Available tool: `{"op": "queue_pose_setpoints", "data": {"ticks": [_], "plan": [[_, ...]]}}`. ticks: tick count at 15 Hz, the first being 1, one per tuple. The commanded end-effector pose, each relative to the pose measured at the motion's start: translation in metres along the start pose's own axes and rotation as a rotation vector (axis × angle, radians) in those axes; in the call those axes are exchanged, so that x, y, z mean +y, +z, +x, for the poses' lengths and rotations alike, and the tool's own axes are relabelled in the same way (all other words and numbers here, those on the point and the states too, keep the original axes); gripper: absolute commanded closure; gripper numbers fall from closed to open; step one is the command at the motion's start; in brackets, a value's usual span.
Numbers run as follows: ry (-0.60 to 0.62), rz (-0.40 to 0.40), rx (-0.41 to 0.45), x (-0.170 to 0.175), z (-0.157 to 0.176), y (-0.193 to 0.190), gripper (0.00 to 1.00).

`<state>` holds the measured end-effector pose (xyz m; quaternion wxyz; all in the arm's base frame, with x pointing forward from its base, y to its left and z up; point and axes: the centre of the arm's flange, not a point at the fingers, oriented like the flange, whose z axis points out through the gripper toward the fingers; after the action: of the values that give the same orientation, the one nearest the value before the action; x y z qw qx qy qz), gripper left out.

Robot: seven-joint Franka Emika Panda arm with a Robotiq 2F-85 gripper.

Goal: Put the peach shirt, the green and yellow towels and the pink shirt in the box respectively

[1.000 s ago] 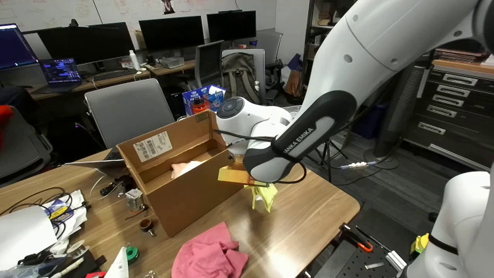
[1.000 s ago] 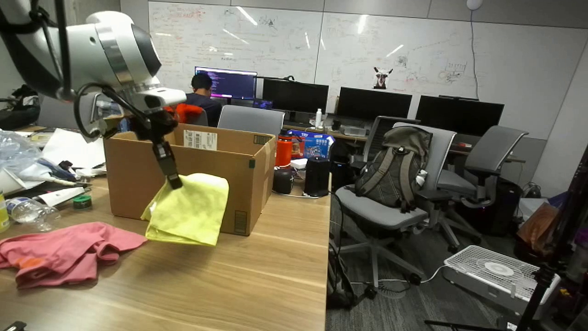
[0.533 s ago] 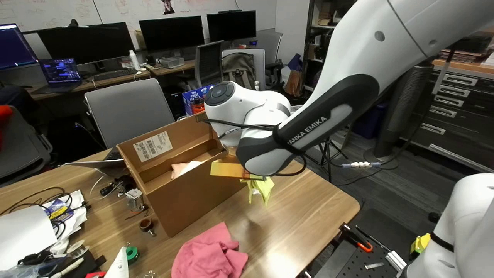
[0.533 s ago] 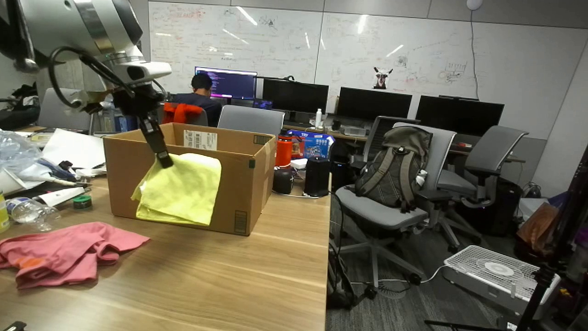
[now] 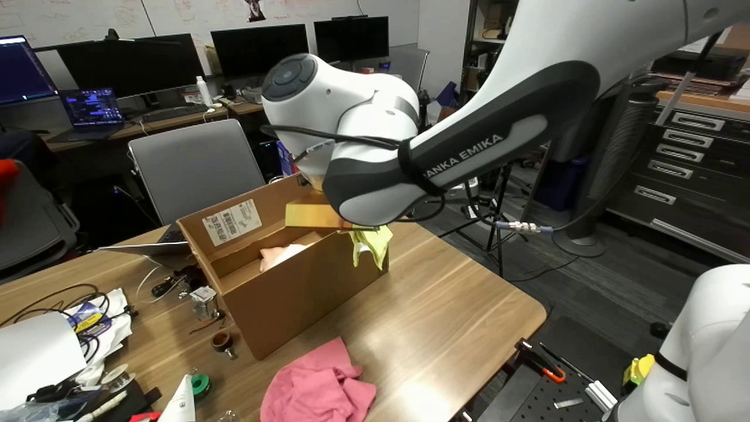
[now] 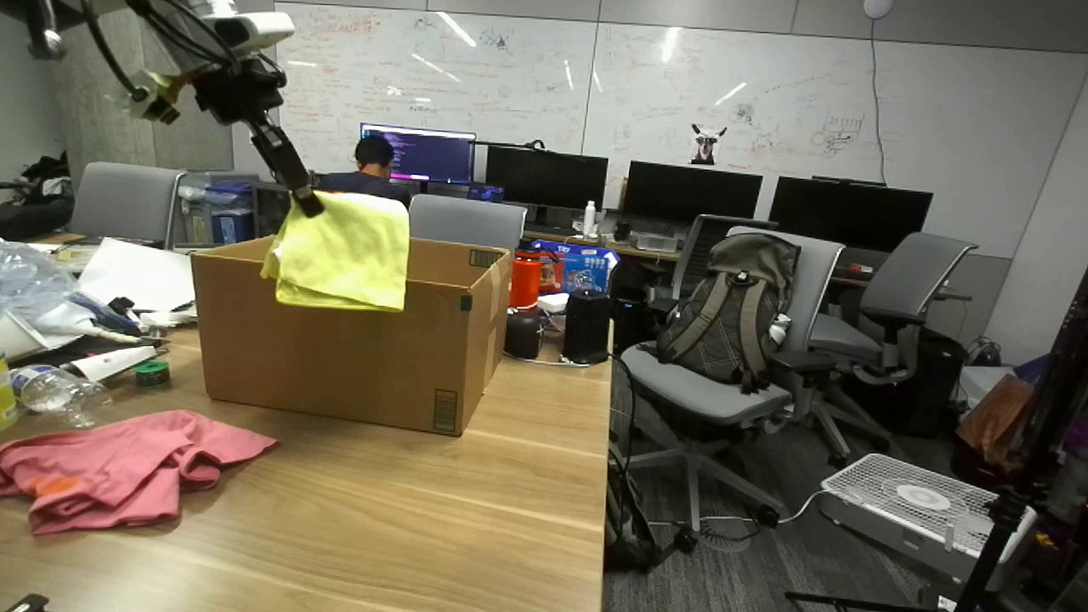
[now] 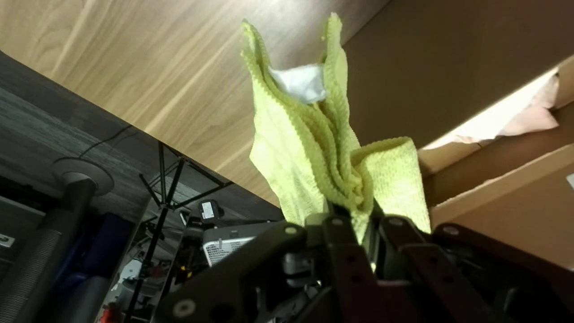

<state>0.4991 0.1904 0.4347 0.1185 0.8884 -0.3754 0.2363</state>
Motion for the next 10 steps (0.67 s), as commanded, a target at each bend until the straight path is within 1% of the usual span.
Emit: {"op": "queue_pose_setpoints", "data": {"ticks": [1,6,10], "plan": [[-0.037,0.046,0.057,-0.022,0.023,-0.043,0.97],[-0.076,0.085,0.077,-0.047,0.031,-0.070,0.97],[-0.150,0.095,0.072,-0.087,0.039,-0.088,0.97]]}}
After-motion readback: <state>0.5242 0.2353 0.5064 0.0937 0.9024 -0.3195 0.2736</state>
